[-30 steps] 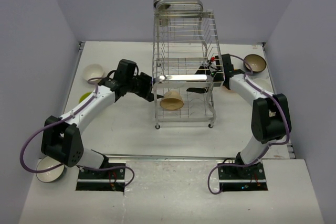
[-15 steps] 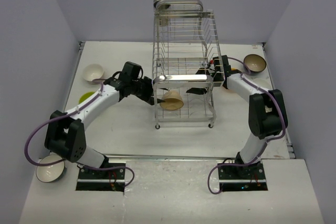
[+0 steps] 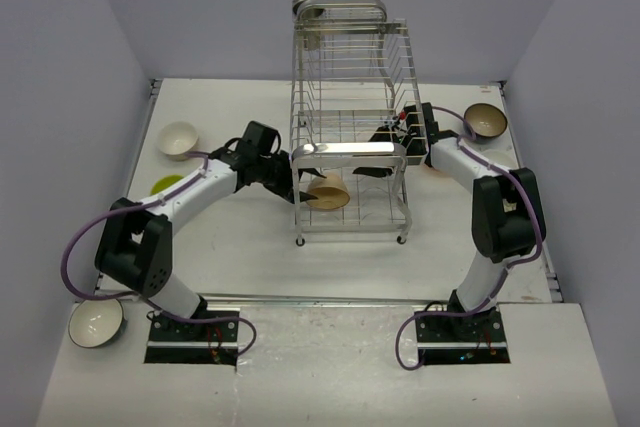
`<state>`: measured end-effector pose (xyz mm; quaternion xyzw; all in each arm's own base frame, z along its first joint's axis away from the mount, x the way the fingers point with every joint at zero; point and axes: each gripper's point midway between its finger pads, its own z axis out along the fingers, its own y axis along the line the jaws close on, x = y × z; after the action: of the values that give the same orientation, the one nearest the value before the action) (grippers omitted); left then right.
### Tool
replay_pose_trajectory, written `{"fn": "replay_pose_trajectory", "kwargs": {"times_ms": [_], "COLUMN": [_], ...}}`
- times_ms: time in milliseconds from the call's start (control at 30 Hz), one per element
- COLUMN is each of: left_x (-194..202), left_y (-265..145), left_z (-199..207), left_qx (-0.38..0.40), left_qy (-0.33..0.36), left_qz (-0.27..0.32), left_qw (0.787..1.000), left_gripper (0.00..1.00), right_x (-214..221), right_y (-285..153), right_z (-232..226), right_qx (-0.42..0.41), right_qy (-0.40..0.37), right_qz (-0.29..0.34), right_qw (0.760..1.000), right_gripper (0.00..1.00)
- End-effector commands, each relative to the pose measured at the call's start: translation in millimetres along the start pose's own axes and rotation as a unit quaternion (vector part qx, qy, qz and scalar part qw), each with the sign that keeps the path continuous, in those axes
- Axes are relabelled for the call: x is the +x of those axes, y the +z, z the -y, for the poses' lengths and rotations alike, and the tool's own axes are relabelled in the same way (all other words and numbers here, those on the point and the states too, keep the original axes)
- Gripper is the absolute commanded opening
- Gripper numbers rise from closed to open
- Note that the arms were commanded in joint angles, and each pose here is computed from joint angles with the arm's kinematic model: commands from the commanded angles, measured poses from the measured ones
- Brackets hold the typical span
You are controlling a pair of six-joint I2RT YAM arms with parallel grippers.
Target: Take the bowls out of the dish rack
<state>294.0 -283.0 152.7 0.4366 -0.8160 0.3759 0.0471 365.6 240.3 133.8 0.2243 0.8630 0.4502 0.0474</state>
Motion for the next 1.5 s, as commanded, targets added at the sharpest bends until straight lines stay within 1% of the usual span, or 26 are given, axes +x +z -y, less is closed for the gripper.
{"fn": "replay_pose_trajectory", "kwargs": {"times_ms": [0, 233, 467, 700, 867, 1000, 1033, 1100, 1133, 1167, 1300, 1333, 1467], "left_x": [2, 3, 13, 7, -2, -13, -12, -19, -19, -21, -24, -22, -17], "left_y": [1, 8, 15, 13, 8, 3, -1, 1, -1, 0, 7, 10, 25], "left_z": [19, 27, 22, 12, 5, 5, 12, 6, 13, 12, 12, 15, 11], "left_qx": [0.031, 0.049, 0.052, 0.053, 0.058, 0.069, 0.089, 0.091, 0.111, 0.113, 0.124, 0.134, 0.130], "left_qy": [0.011, 0.001, -0.005, -0.014, -0.016, -0.022, -0.019, -0.033, -0.030, -0.032, -0.041, -0.038, -0.046], "left_qz": [0.005, 0.016, 0.019, 0.051, 0.079, 0.114, 0.117, 0.127, 0.129, 0.137, 0.140, 0.136, 0.122], "left_qw": [0.999, 0.999, 0.998, 0.997, 0.995, 0.991, 0.989, 0.987, 0.985, 0.984, 0.981, 0.981, 0.983], "left_gripper": [0.56, 0.55, 0.51, 0.41, 0.40, 0.41, 0.41, 0.41, 0.40, 0.40, 0.40, 0.40, 0.40], "right_x": [-4, -2, -2, -2, 2, 5, 6, 6, 6, 7, 10, 11, 13], "right_y": [0, 1, 0, 0, 6, 10, 11, 11, 12, 12, 13, 14, 16], "right_z": [-16, -14, -11, -15, -22, -26, -27, -28, -27, -26, -20, -18, -14], "right_qx": [-0.016, -0.016, -0.008, 0.002, -0.002, -0.009, -0.017, -0.020, -0.023, -0.022, -0.024, -0.026, -0.029], "right_qy": [-0.013, -0.015, -0.009, -0.002, -0.010, -0.019, -0.025, -0.029, -0.032, -0.032, -0.035, -0.035, -0.033], "right_qz": [0.007, 0.008, 0.022, 0.039, 0.037, 0.031, 0.029, 0.031, 0.031, 0.029, 0.025, 0.025, 0.022], "right_qw": [1.000, 1.000, 1.000, 0.999, 0.999, 0.999, 0.999, 0.999, 0.999, 0.999, 0.999, 0.999, 0.999], "right_gripper": [0.39, 0.39, 0.39, 0.38, 0.38, 0.38, 0.38, 0.38, 0.38, 0.38, 0.38, 0.37, 0.37]}}
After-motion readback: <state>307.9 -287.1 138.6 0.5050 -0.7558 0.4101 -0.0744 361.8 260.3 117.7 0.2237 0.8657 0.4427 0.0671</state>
